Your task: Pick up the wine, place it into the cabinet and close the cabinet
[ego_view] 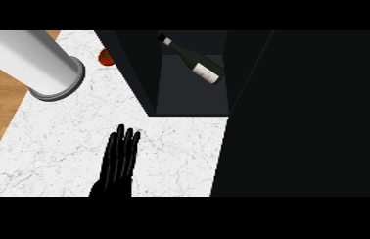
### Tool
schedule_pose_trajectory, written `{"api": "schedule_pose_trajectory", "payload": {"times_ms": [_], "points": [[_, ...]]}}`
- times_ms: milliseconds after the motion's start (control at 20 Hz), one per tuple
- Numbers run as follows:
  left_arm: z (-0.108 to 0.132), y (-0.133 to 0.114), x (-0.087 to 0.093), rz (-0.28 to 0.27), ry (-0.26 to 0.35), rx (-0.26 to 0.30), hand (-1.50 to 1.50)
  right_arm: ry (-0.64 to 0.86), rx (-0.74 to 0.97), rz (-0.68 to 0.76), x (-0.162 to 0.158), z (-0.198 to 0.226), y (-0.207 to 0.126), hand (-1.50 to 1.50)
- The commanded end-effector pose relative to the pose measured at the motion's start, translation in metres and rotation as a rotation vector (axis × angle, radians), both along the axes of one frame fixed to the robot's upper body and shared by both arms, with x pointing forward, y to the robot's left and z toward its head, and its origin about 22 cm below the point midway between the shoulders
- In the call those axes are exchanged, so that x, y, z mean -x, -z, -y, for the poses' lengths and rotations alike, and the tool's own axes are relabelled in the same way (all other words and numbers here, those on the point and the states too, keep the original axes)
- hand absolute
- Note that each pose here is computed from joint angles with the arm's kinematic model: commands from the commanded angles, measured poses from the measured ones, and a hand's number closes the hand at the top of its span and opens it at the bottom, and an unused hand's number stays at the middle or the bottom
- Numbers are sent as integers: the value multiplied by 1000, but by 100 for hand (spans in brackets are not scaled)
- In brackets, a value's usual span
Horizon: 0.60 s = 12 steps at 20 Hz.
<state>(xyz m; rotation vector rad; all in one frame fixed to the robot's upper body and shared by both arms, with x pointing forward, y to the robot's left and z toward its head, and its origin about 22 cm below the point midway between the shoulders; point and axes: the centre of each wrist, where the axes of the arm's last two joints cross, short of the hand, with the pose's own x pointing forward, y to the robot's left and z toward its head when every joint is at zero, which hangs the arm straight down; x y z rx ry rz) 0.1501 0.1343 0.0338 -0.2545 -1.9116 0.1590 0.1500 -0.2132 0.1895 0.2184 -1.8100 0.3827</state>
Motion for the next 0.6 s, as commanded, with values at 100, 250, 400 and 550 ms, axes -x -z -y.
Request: {"api": "schedule_pose_trajectory", "payload": {"times_ms": [100, 250, 400, 550], "points": [[-40, 7, 13, 8, 80, -13, -150, -120, 19, 21, 21, 1, -13, 150], [-58, -1, 20, 3, 40, -24, -150, -161, -18, 0, 17, -4, -15, 150], [-66, -17, 22, 20, 52, -2, -150, -225, -115, -109, 19, -16, -4, 150], [-75, -18, 4, 18, -37, -16, -150, -260, -124, -156, 39, -21, -1, 150]]}}
